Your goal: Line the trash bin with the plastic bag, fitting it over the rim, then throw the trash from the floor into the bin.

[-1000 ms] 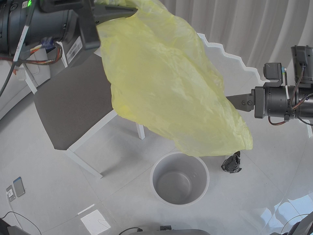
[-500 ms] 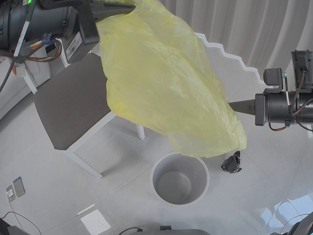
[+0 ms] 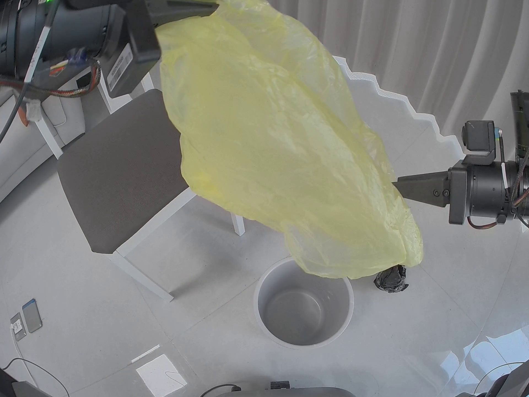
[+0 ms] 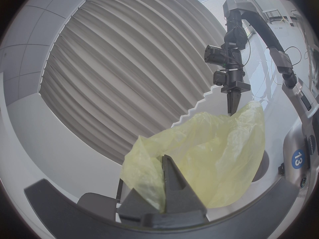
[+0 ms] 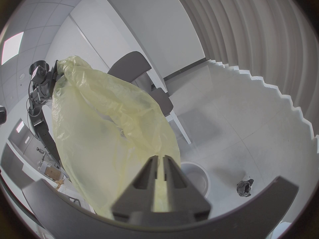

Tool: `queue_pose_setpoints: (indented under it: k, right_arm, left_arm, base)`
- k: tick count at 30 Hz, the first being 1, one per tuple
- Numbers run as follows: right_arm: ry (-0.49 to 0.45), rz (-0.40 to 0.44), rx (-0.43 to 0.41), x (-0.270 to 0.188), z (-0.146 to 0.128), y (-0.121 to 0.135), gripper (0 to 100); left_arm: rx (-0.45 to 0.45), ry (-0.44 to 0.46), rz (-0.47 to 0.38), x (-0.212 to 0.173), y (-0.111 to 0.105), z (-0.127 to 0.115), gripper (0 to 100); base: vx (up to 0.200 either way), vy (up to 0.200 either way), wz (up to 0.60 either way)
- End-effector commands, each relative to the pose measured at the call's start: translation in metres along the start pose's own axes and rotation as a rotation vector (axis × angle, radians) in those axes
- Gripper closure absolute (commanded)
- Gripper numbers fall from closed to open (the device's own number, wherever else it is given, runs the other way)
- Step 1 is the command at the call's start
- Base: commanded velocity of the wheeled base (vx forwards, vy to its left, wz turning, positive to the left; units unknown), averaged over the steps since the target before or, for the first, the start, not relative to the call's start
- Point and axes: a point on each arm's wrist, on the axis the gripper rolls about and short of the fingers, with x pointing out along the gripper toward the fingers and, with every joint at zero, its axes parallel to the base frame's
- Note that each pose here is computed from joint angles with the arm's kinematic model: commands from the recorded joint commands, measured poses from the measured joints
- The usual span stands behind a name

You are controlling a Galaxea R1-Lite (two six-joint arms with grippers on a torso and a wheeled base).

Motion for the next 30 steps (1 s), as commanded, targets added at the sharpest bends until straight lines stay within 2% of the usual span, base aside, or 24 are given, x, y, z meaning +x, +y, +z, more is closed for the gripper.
queue_pose_setpoints:
  k: [1, 15, 16, 22, 26, 28, 30]
  right_arm:
    - [-0.002, 0.006, -0.012, -0.003, 0.000, 0.002, 0]
    - [0.046, 0.043, -0.031, 0.018, -0.007, 0.008, 0]
    - [0.047, 0.043, -0.036, 0.019, -0.007, 0.008, 100]
    - [0.049, 0.031, -0.032, 0.017, -0.007, 0.006, 100]
    - [0.052, 0.021, -0.022, 0.016, -0.010, 0.003, 100]
    - [0.059, 0.011, -0.015, 0.016, -0.013, 0.000, 100]
    - [0.064, 0.007, -0.010, 0.016, -0.014, -0.001, 100]
  left_arm:
    - [-0.002, -0.001, 0.004, 0.000, 0.001, 0.001, 100]
    - [-0.003, -0.002, 0.004, -0.001, 0.001, 0.001, 100]
    - [-0.003, -0.001, 0.004, -0.001, 0.001, 0.000, 100]
    - [-0.007, -0.002, 0.006, 0.000, 0.002, 0.001, 100]
    - [-0.045, 0.000, 0.000, 0.001, 0.001, 0.001, 100]
    - [-0.113, -0.003, -0.007, 0.004, -0.001, 0.001, 100]
    - [-0.226, 0.002, -0.013, 0.008, -0.003, 0.001, 100]
  base:
    - [0.000, 0.000, 0.00]
    - [0.000, 0.000, 0.00]
    - [0.000, 0.000, 0.00]
    - [0.000, 0.000, 0.00]
    - [0.000, 0.000, 0.00]
    - [0.000, 0.000, 0.00]
    - [0.000, 0.000, 0.00]
